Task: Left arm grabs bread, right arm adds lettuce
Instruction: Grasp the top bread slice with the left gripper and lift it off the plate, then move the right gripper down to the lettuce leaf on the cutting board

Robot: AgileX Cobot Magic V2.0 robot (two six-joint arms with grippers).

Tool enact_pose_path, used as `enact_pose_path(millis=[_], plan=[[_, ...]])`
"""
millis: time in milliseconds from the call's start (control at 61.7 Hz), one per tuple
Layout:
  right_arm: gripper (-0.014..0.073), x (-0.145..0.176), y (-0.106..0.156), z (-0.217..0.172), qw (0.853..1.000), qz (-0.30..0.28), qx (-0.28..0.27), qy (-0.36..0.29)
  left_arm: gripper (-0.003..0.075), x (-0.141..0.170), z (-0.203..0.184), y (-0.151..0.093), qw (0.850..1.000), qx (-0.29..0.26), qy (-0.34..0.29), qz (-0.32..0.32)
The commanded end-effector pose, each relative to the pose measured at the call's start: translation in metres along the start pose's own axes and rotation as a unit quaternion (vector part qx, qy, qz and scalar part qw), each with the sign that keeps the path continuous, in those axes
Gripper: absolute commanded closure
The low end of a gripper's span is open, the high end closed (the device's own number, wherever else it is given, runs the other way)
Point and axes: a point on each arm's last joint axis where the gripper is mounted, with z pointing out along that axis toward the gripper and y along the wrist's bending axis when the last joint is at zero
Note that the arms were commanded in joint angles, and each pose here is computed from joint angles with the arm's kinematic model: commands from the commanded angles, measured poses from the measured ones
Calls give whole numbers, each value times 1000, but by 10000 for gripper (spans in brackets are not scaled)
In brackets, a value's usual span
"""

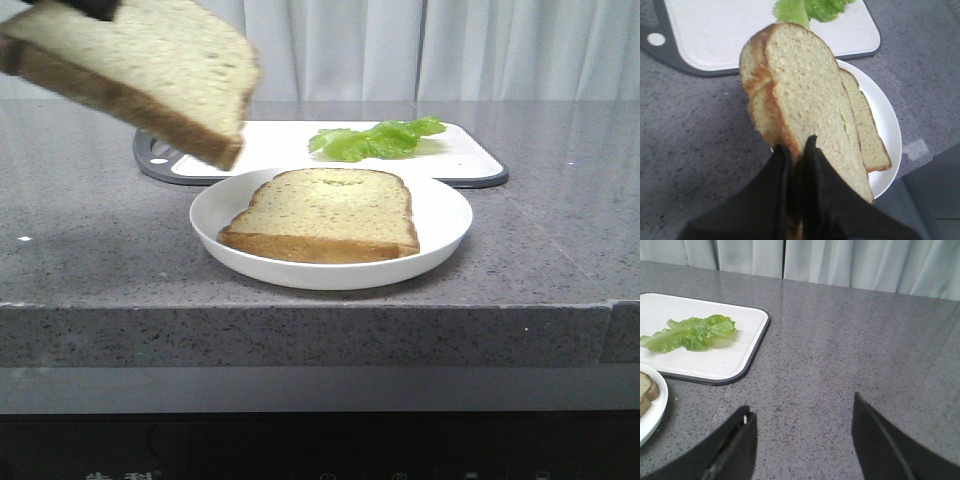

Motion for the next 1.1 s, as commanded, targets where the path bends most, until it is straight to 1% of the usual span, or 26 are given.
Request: enact_pose_path(millis=[0, 259, 438, 535, 665, 795, 876, 941, 1086], plan=[[148, -17, -2, -2, 999, -1, 8, -49, 739, 0, -25, -1, 998, 1, -62, -9], [148, -18, -2, -2, 999, -1, 8, -50, 740, 22, -51, 16, 993, -39, -107, -33], [148, -17, -2, -2, 999, -1, 8, -49, 739, 24, -56, 18, 992, -46, -116, -35], [148, -18, -2, 5, 999, 0, 7, -36, 739, 24, -56, 18, 992, -46, -116, -35], [148, -31, 0, 34, 1000, -9, -9, 11, 739, 24, -56, 18, 992, -46, -116, -34], [148, -48, 10, 69, 996, -66, -46, 44, 739, 24, -56, 18, 992, -46, -116, -34], [148, -59, 18, 92, 991, -91, -68, 64, 739, 24, -56, 18, 992, -47, -115, -34], [148, -63, 26, 113, 988, -98, -85, 87, 739, 24, -56, 18, 992, -47, -115, -34], [148, -72, 43, 154, 982, -108, -109, 112, 739, 25, -56, 20, 992, -57, -113, -24]])
